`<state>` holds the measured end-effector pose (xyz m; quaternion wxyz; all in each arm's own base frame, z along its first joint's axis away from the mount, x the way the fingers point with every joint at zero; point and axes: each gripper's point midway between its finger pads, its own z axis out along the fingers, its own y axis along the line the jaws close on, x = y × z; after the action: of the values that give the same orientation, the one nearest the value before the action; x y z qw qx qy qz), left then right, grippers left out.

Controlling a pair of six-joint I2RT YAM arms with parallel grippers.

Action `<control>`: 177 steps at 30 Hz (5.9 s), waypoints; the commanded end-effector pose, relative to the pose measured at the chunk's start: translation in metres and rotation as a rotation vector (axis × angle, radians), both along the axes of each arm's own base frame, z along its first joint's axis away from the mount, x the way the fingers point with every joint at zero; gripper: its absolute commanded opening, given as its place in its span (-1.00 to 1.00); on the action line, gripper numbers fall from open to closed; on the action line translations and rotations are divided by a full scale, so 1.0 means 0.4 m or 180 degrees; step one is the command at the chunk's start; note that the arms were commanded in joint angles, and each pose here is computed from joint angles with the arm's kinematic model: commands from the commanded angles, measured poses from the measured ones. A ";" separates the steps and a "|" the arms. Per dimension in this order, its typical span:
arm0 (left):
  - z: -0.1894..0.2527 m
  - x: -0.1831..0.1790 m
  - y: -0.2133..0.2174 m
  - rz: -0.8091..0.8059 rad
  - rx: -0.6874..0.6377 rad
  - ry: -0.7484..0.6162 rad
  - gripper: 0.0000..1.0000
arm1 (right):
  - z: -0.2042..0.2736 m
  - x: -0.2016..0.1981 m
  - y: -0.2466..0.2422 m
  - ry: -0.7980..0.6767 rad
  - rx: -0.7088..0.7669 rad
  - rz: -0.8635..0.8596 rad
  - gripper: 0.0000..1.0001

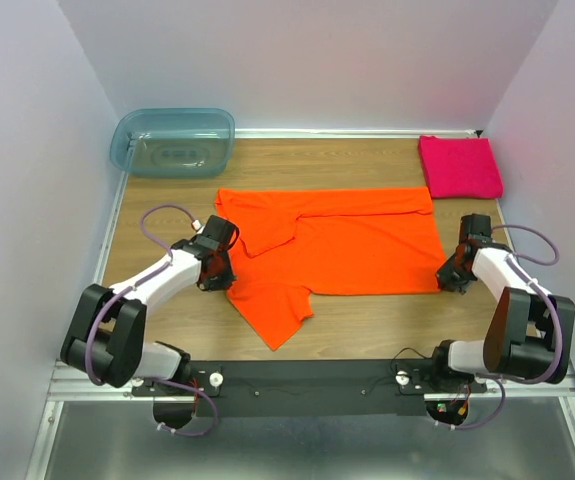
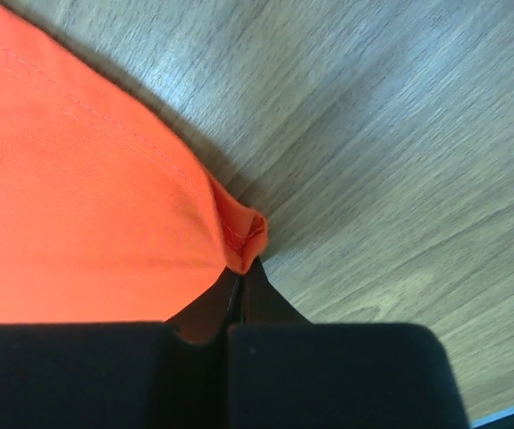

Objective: Fold and stack the t-shirts
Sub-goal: Fold the tshirt

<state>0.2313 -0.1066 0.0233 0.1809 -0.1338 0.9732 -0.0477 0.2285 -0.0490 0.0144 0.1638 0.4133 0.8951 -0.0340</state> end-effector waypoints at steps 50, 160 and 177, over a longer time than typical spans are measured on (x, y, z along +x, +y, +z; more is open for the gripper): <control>0.091 0.254 0.121 0.0145 0.0066 -0.0294 -1.00 | 0.102 0.315 -0.014 -0.0366 0.0133 0.0529 -0.99; 0.098 0.293 0.190 0.0401 -0.0055 -0.0342 -0.46 | 0.043 0.340 0.078 -0.0227 0.0375 0.0881 -0.69; 0.197 0.129 0.112 0.0346 -0.0453 -0.0762 0.72 | 0.286 0.289 0.499 -0.1260 0.0999 0.2304 0.64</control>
<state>0.3147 -0.0422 0.1112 0.3102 -0.1945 0.9258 -0.0941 0.3666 0.0897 0.1247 0.2780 0.1472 0.9362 0.1568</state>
